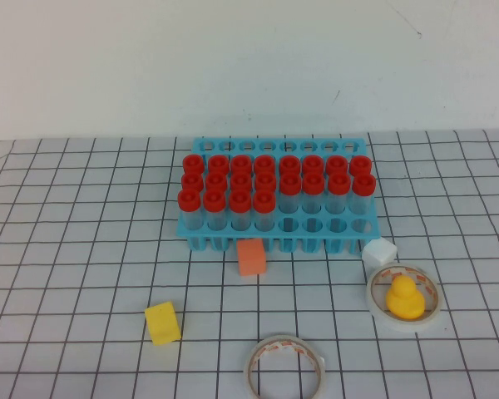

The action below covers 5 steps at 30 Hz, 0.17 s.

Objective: Place the test tubes

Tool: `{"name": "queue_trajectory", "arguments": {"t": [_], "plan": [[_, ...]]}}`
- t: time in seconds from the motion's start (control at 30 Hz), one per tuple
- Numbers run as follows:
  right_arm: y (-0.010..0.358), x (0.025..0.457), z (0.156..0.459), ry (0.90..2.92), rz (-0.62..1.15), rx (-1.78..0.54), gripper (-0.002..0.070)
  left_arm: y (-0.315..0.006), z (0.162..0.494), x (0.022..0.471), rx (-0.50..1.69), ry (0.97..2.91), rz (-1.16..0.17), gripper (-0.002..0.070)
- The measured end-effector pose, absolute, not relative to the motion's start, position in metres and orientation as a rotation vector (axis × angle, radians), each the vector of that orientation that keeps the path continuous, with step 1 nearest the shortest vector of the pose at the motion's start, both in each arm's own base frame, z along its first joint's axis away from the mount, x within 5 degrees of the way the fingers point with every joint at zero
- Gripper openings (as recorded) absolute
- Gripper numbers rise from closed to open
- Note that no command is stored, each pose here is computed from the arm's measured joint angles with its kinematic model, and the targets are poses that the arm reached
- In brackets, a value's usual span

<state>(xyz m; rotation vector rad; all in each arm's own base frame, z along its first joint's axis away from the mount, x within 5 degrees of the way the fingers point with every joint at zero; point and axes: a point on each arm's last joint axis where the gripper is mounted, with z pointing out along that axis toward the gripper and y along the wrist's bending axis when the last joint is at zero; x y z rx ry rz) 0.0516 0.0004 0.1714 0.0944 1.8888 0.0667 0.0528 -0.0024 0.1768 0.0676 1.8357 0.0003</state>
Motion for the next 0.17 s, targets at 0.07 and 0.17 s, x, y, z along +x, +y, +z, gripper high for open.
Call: {"name": "queue_trajectory", "arguments": {"t": [0.07, 0.17], "plan": [[0.0004, 0.0516, 0.1714, 1.889, 0.067, 0.094, -0.0001, -0.0024, 0.1768, 0.0528, 0.068, 1.836, 0.0, -0.0002], [0.0004, 0.0516, 0.1714, 1.889, 0.067, 0.094, -0.0001, -0.0024, 0.1768, 0.0528, 0.068, 1.836, 0.0, -0.0002]]}}
